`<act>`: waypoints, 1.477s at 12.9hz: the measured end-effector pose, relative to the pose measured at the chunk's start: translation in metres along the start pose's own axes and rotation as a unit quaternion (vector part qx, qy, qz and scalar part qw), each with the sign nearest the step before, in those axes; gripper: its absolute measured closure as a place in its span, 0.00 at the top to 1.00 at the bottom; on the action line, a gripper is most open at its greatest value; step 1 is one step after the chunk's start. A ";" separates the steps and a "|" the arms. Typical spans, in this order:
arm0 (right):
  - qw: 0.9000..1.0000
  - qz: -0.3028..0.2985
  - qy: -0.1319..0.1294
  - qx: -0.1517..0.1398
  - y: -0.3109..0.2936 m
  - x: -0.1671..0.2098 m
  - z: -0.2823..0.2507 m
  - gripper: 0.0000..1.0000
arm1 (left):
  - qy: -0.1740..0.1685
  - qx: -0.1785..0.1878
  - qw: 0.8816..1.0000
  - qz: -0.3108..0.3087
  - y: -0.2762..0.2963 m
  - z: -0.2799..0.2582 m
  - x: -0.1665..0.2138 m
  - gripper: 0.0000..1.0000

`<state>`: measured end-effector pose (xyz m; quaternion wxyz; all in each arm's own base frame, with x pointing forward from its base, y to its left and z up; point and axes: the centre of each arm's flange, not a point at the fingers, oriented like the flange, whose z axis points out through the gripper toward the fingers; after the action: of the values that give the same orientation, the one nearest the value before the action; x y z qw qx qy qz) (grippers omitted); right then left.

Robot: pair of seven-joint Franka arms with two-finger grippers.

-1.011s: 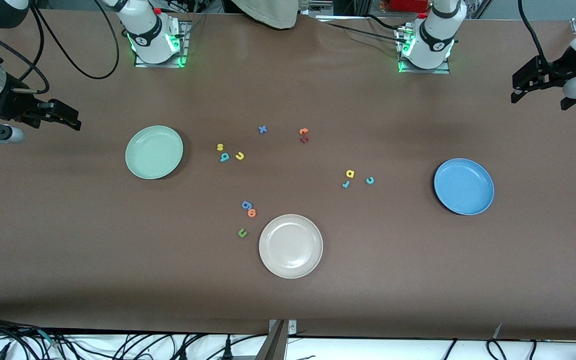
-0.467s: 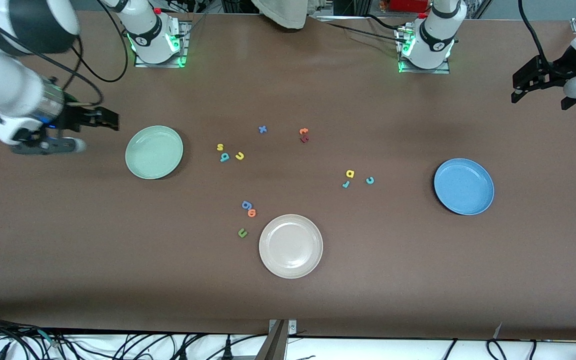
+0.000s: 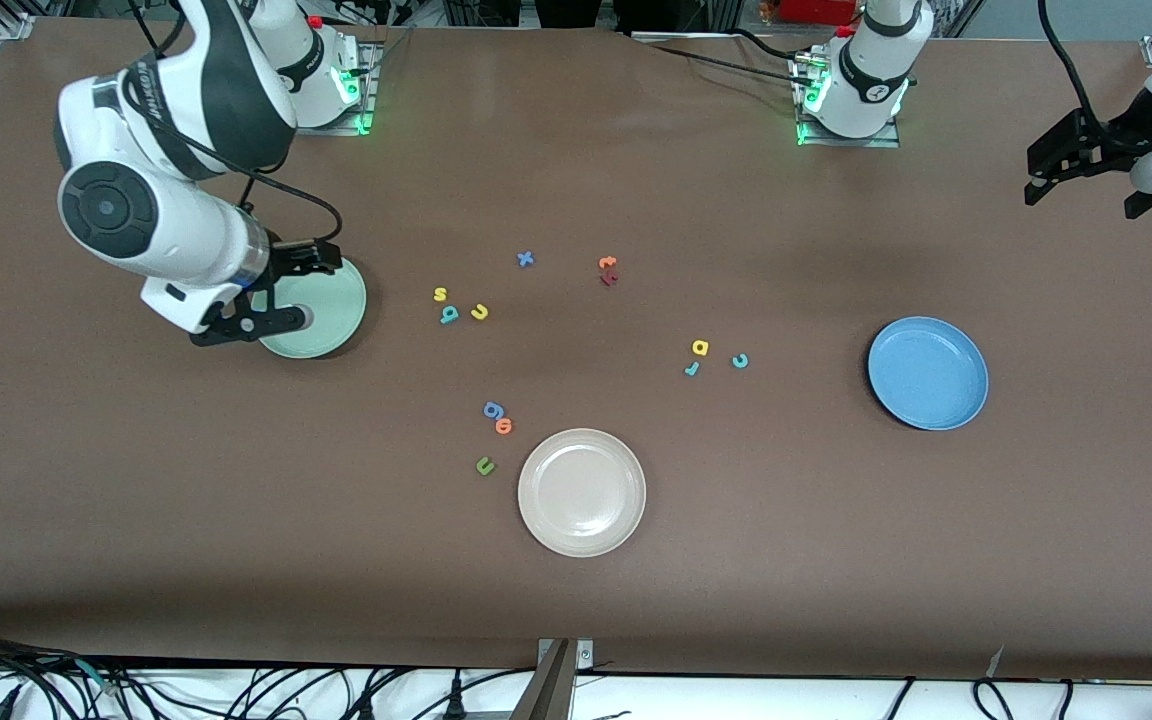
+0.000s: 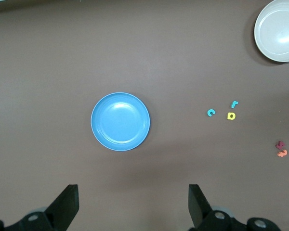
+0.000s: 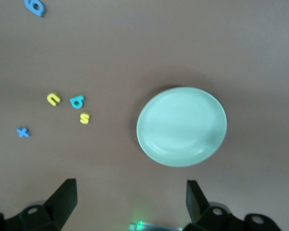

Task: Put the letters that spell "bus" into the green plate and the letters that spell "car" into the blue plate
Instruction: 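Reach the right gripper past the green plate toward the yellow letter, then grasp the yellow letter with the right gripper while the left gripper reaches the teal c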

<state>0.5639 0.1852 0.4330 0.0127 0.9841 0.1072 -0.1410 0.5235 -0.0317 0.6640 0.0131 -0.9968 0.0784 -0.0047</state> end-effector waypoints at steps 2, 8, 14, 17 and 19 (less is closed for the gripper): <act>1.000 -0.021 0.006 -0.004 -0.027 0.010 0.016 1.00 | 0.000 0.000 1.000 -0.002 -0.002 0.000 0.000 1.00; 0.994 -0.095 0.056 -0.015 -0.135 0.014 0.099 0.99 | -0.010 -0.003 1.000 -0.024 -0.027 0.010 0.002 1.00; 0.985 -0.141 0.101 -0.013 -0.180 0.000 0.216 0.64 | -0.103 -0.023 0.994 -0.027 -0.043 0.124 0.052 1.00; 0.983 -0.153 0.101 -0.014 -0.193 0.001 0.246 0.60 | -0.127 -0.030 0.991 -0.018 -0.038 0.194 0.081 1.00; 0.983 -0.157 0.099 -0.015 -0.196 0.003 0.261 0.60 | -0.122 -0.029 0.992 0.008 -0.006 0.240 0.095 1.00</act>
<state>0.4526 0.3627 0.1824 -0.0056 0.9639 0.2628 -0.0418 0.6211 -0.0347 0.4250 -0.0062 -0.9892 0.0840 0.1198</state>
